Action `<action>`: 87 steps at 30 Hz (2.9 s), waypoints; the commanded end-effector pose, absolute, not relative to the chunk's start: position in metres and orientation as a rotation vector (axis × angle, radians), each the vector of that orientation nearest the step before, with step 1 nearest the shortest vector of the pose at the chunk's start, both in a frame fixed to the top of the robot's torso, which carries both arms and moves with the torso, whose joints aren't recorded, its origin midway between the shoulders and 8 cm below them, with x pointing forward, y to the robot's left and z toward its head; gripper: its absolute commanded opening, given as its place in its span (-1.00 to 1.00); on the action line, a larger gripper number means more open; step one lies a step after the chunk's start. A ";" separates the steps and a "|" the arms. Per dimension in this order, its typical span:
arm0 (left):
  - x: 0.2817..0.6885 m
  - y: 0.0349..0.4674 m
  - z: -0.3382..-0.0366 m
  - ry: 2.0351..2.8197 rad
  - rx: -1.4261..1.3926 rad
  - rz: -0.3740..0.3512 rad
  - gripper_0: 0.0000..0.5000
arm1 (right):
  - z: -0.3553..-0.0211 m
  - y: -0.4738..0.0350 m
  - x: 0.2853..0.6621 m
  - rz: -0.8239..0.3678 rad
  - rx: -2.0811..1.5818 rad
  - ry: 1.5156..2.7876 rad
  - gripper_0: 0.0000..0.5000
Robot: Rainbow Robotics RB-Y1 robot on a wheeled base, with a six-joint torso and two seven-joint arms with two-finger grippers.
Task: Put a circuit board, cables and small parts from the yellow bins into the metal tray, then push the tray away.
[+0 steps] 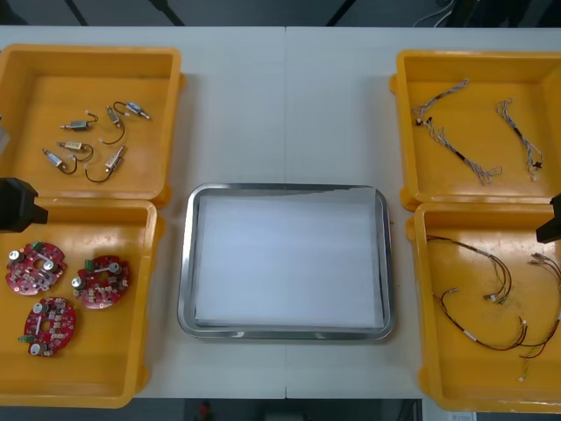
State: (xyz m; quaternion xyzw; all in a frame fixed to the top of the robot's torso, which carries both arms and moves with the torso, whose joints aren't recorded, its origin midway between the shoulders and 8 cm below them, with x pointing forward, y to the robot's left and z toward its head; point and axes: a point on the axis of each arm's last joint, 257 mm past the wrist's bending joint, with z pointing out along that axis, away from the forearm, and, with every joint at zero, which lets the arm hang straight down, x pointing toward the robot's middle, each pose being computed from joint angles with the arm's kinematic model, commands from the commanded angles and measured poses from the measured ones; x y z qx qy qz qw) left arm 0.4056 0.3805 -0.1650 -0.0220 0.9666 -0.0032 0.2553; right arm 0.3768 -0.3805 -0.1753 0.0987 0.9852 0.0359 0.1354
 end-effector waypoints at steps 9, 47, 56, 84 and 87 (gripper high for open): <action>0.400 0.383 -0.175 2.641 -0.100 -0.017 1.00 | -0.160 -0.391 0.376 0.067 0.293 2.822 1.00; 0.382 0.383 -0.190 2.689 -0.293 -0.043 1.00 | -0.183 -0.446 0.363 0.085 0.549 2.856 1.00; 0.384 0.389 -0.178 2.680 -0.247 -0.002 1.00 | -0.211 -0.473 0.365 0.078 0.641 2.749 1.00; 0.398 0.409 -0.225 2.675 0.353 0.120 1.00 | -0.297 -0.471 0.340 0.050 0.672 2.754 1.00; 0.400 0.410 -0.228 2.655 0.435 0.158 1.00 | -0.302 -0.470 0.336 0.048 0.679 2.758 1.00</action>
